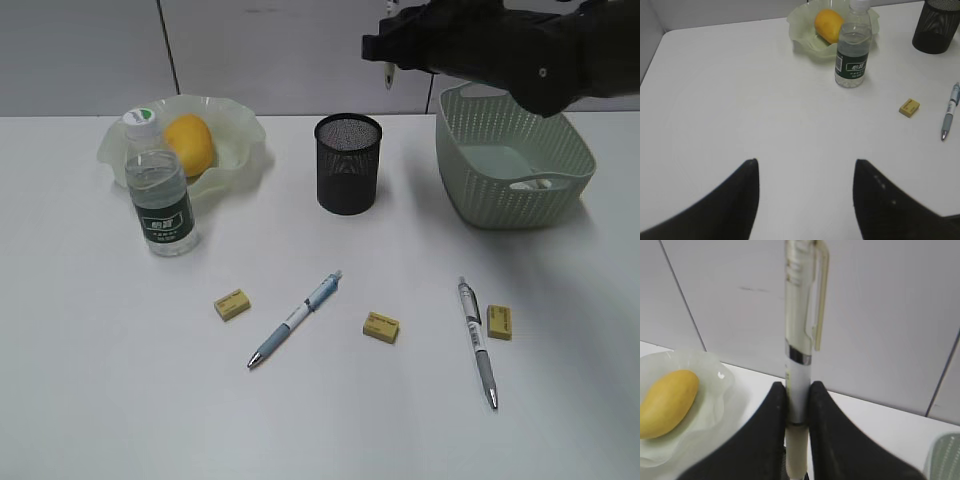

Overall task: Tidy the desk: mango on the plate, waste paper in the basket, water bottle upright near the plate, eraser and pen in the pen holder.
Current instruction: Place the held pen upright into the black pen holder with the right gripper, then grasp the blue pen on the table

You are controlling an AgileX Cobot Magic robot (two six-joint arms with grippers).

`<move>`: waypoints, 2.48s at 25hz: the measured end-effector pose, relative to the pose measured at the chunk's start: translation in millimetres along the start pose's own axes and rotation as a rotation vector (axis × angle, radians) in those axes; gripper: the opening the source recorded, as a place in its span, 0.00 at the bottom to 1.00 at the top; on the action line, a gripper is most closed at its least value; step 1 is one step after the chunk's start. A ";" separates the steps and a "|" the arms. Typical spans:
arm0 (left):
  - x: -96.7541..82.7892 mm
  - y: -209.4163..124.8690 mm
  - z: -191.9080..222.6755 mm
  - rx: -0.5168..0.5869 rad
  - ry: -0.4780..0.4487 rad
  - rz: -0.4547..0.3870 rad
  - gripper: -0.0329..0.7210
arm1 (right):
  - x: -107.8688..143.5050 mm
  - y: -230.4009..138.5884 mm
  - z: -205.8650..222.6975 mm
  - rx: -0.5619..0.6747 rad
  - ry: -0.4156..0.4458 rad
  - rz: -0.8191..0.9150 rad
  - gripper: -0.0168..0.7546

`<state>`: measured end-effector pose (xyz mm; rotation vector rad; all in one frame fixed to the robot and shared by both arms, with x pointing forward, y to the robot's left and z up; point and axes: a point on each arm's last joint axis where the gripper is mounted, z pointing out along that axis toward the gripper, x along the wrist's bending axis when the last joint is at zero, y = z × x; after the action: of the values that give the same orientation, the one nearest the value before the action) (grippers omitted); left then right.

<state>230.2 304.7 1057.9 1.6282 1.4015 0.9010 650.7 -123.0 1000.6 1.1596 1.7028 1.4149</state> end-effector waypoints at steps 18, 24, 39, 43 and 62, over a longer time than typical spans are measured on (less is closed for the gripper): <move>3.0 0.1 -0.1 -0.001 0.033 0.018 0.64 | 27.0 -58.2 45.3 0.025 0.174 -0.055 0.17; 3.0 0.1 -0.1 -0.001 0.033 0.018 0.64 | 26.7 -66.9 47.9 0.044 0.173 -0.056 0.17; 3.1 0.1 -0.1 -0.001 0.034 0.019 0.64 | 24.0 -76.7 49.3 0.108 0.148 -0.065 0.19; 3.1 0.1 -0.1 -0.001 0.034 0.019 0.64 | 23.8 -78.0 49.6 0.113 0.147 -0.065 0.32; 3.2 0.1 -0.1 -0.001 0.035 0.019 0.64 | 12.0 1.5 9.2 0.336 -0.047 -0.085 0.59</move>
<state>230.6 307.8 1058.1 1.6350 1.4112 0.9451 654.2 -108.2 1000.8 1.2679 1.9826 1.0673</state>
